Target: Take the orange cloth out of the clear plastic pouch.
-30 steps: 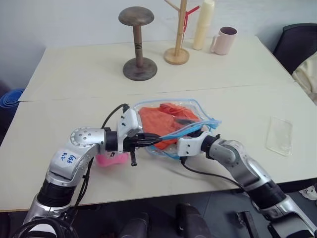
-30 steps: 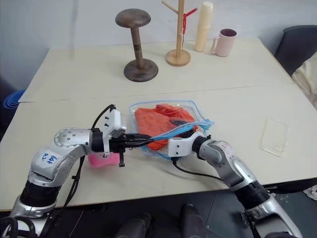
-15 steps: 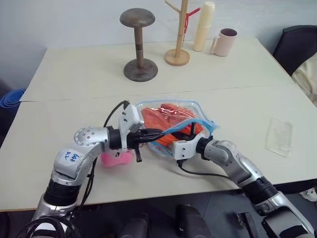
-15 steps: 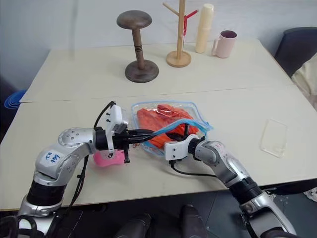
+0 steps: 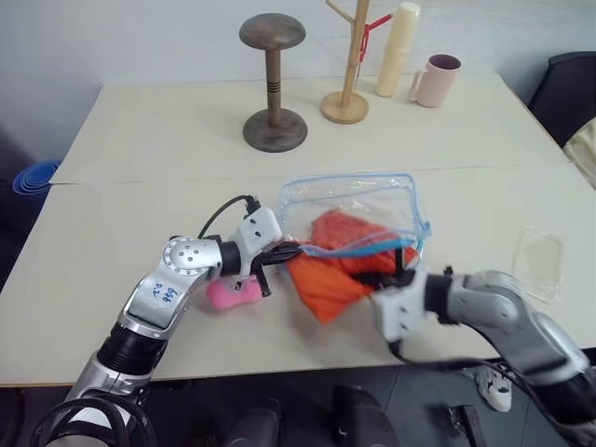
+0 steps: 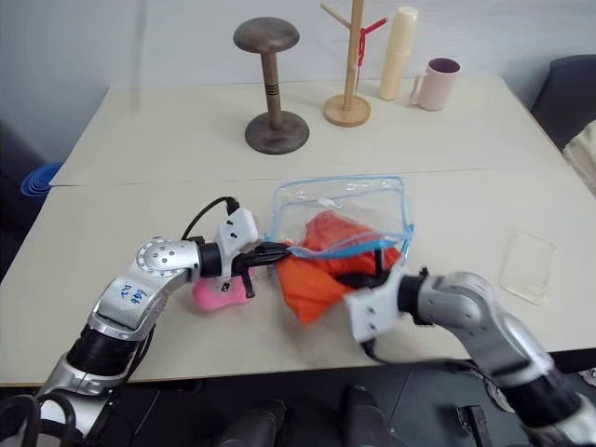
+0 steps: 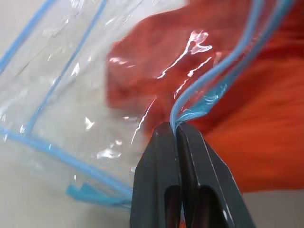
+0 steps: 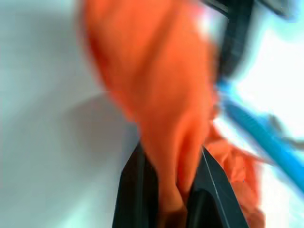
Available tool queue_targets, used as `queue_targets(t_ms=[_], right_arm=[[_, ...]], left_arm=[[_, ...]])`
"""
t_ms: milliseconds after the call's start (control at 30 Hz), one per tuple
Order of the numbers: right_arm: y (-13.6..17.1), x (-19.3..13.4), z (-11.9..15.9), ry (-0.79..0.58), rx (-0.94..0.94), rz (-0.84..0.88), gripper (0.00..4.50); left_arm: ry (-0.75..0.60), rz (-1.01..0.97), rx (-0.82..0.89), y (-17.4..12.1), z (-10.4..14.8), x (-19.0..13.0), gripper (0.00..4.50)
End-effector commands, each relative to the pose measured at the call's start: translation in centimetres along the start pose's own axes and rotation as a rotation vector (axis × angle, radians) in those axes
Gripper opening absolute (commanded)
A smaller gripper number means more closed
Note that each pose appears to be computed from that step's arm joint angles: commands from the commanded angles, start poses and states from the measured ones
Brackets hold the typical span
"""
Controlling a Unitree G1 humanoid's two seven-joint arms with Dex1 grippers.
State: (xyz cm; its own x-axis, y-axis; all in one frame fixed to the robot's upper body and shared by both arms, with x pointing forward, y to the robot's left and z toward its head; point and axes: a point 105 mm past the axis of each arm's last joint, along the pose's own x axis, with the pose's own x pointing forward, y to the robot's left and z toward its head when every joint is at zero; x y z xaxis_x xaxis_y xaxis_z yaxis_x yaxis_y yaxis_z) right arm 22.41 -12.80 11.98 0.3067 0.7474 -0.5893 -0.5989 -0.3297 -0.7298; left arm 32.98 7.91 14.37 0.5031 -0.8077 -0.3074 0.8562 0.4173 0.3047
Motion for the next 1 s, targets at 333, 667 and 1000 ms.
queue_targets(t_ms=[333, 667, 1000], right_arm=[[1.7, -10.9, -7.7, 0.405, 0.055, -0.008, 0.02], [-3.9, -12.6, -14.9, 0.606, 0.266, -0.492, 0.02], [-3.4, -9.7, -12.3, 0.458, 0.452, -0.461, 2.61]], left_arm=[[0.114, 0.099, 0.133, 4.1, -0.7, -5.5, 0.00], [0.123, -0.311, 0.206, -2.7, -0.5, -7.9, 0.00], [0.146, -0.069, 0.170, 1.0, -0.8, -6.4, 1.54]])
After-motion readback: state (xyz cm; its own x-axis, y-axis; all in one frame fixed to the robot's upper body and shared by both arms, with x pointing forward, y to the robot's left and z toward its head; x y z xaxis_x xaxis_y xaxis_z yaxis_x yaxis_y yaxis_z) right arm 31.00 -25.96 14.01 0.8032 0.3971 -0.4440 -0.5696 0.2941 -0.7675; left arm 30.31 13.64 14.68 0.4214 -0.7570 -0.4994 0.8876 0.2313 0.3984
